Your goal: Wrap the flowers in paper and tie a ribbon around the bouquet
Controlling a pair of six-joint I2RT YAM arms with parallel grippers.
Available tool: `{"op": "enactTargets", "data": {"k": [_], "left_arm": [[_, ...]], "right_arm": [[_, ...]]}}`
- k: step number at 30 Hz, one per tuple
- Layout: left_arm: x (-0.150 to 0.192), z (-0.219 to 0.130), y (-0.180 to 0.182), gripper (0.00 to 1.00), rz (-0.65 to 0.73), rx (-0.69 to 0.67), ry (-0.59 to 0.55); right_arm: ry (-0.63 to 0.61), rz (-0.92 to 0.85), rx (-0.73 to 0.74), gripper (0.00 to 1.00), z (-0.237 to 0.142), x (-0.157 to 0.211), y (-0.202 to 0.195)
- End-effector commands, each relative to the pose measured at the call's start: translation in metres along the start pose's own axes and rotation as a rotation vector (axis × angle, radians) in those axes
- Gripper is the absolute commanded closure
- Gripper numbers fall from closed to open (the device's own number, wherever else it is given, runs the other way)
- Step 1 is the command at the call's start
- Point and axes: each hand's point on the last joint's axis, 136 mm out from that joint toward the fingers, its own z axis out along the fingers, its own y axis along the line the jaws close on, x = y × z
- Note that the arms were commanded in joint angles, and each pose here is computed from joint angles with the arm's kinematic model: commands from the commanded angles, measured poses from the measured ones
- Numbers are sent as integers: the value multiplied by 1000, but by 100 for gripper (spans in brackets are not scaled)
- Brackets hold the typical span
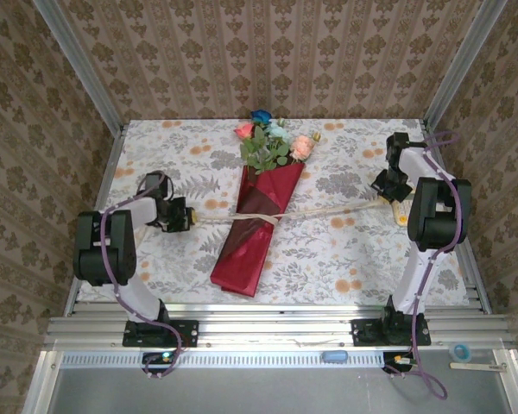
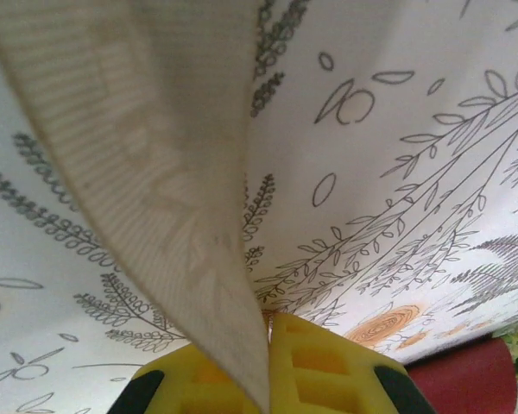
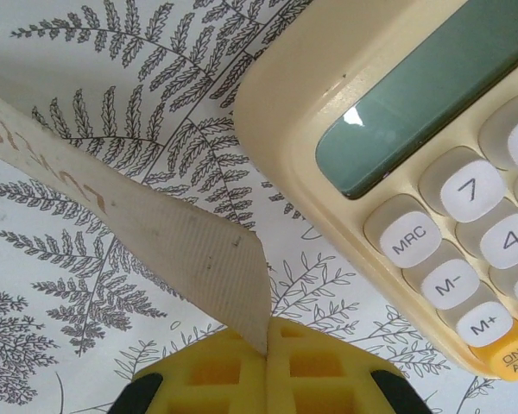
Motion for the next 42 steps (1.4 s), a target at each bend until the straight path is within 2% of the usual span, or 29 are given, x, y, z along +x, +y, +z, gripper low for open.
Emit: {"op": "enactTargets", "data": {"k": [1, 2, 6, 9, 14, 18, 23, 30, 31, 34, 36, 39, 42], "left_arm": [[7, 0, 3, 70, 48, -51, 17], [12, -2, 5, 64, 56, -65, 17], [32, -16, 11, 49, 69, -78, -7], [54, -22, 21, 42, 78, -93, -20], [89, -8, 25, 39, 71, -73, 10], [100, 10, 13, 39, 103, -83, 35], [105, 32, 0, 49, 128, -76, 50], [121, 49, 1, 94, 160, -62, 83], [122, 49, 3, 100, 163, -62, 83], [123, 49, 9, 100, 174, -72, 87], [123, 48, 11, 100, 176, -77, 88], [121, 48, 14, 100, 173, -81, 87], [123, 49, 14, 100, 176, -80, 94]], "right_arm": [[-30, -11, 23, 100, -12, -6, -4], [-28, -11, 23, 100, -12, -6, -4], [-26, -16, 24, 100, -12, -4, -5], [-25, -21, 24, 100, -12, -2, -6], [-21, -19, 24, 100, -11, -1, -8], [-21, -20, 19, 100, -10, -1, -7], [-17, -18, 13, 100, -10, 1, -7], [10, -26, 2, 100, -9, 7, -5], [18, -25, -3, 97, -10, 8, -5], [42, -3, -40, 72, -21, 18, 1], [44, 16, -66, 60, -34, 31, 7], [77, 66, -126, 54, -50, 62, 23], [145, 157, -245, 52, -58, 100, 53]]}}
